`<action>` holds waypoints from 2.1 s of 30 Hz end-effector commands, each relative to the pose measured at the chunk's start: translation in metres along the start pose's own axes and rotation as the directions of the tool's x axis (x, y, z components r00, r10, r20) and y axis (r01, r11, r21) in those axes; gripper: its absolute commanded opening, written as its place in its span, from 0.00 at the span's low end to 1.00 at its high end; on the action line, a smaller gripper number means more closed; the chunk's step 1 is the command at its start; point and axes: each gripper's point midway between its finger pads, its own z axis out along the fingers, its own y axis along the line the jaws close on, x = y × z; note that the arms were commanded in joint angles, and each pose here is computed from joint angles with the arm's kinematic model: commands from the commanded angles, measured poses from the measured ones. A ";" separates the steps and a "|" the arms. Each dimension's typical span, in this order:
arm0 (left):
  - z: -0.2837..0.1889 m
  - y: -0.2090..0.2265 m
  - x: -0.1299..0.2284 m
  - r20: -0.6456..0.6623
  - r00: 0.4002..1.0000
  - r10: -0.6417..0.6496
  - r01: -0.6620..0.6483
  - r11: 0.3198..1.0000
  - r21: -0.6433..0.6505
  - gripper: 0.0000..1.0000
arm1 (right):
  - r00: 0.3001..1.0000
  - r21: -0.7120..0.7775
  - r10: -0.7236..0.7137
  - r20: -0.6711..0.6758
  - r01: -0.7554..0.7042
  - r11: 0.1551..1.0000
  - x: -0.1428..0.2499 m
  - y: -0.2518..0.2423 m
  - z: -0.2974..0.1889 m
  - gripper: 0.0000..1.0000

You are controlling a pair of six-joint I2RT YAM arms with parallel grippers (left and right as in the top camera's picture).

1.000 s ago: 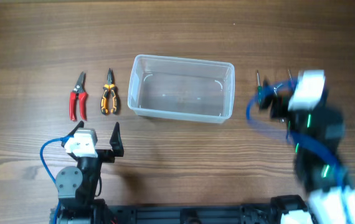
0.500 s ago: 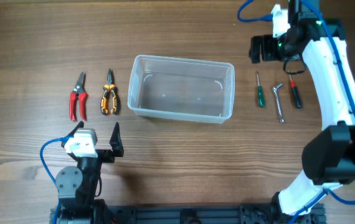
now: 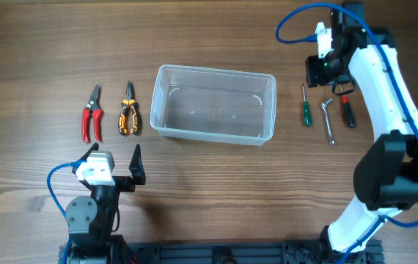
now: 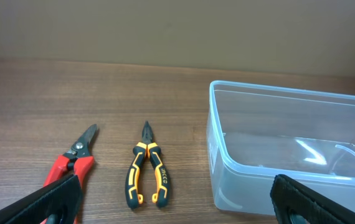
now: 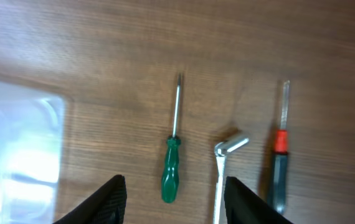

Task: Pack container
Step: 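Reach right gripper to green screwdriver and grasp its handle, then lift green screwdriver with right gripper and drop it into container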

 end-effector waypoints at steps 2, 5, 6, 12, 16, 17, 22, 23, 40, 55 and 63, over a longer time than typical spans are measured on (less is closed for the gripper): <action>0.000 0.000 0.000 0.005 1.000 0.016 -0.016 1.000 0.001 1.00 | 0.987 -0.008 -0.013 -0.163 0.012 1.000 0.037 0.001 0.055 0.50; 0.000 0.000 0.000 0.005 1.000 0.016 -0.016 1.000 0.001 1.00 | 0.975 -0.016 -0.016 -0.222 0.012 1.000 0.051 0.003 0.075 0.50; 0.000 0.000 0.000 0.005 1.000 0.016 -0.016 1.000 0.001 1.00 | 0.972 -0.018 -0.016 -0.235 0.012 1.000 0.053 0.003 0.079 0.50; 0.000 0.000 0.000 0.005 1.000 0.016 -0.016 1.000 0.001 1.00 | 0.971 -0.018 -0.016 -0.239 0.012 1.000 0.053 0.003 0.085 0.50; 0.000 0.000 0.000 0.005 1.000 0.016 -0.016 1.000 0.001 1.00 | 0.973 -0.016 -0.012 -0.232 0.008 1.000 0.051 0.003 0.086 0.49; 0.000 0.000 0.000 0.005 1.000 0.016 -0.016 1.000 0.001 1.00 | 0.973 -0.015 -0.012 -0.229 0.008 1.000 0.051 0.003 0.086 0.49; 0.000 0.000 0.000 0.005 1.000 0.016 -0.016 1.000 0.001 1.00 | 0.975 -0.015 -0.012 -0.223 0.009 1.000 0.049 0.002 0.087 0.48; 0.000 0.000 0.000 0.005 1.000 0.016 -0.016 1.000 0.001 1.00 | 0.975 -0.014 -0.011 -0.220 0.008 1.000 0.049 0.002 0.088 0.48; 0.000 0.000 0.000 0.005 1.000 0.016 -0.016 1.000 0.001 1.00 | 0.965 -0.009 0.013 -0.260 -0.016 1.000 0.080 0.006 0.113 0.04; 0.000 0.000 0.000 0.005 1.000 0.016 -0.016 1.000 0.001 1.00 | 0.953 0.005 -0.003 0.302 0.002 1.000 -0.088 -0.003 -0.108 0.04; 0.000 0.000 0.000 0.005 1.000 0.016 -0.016 1.000 0.001 1.00 | 0.762 -0.203 -0.381 0.523 0.546 0.813 -0.069 0.163 -0.199 0.04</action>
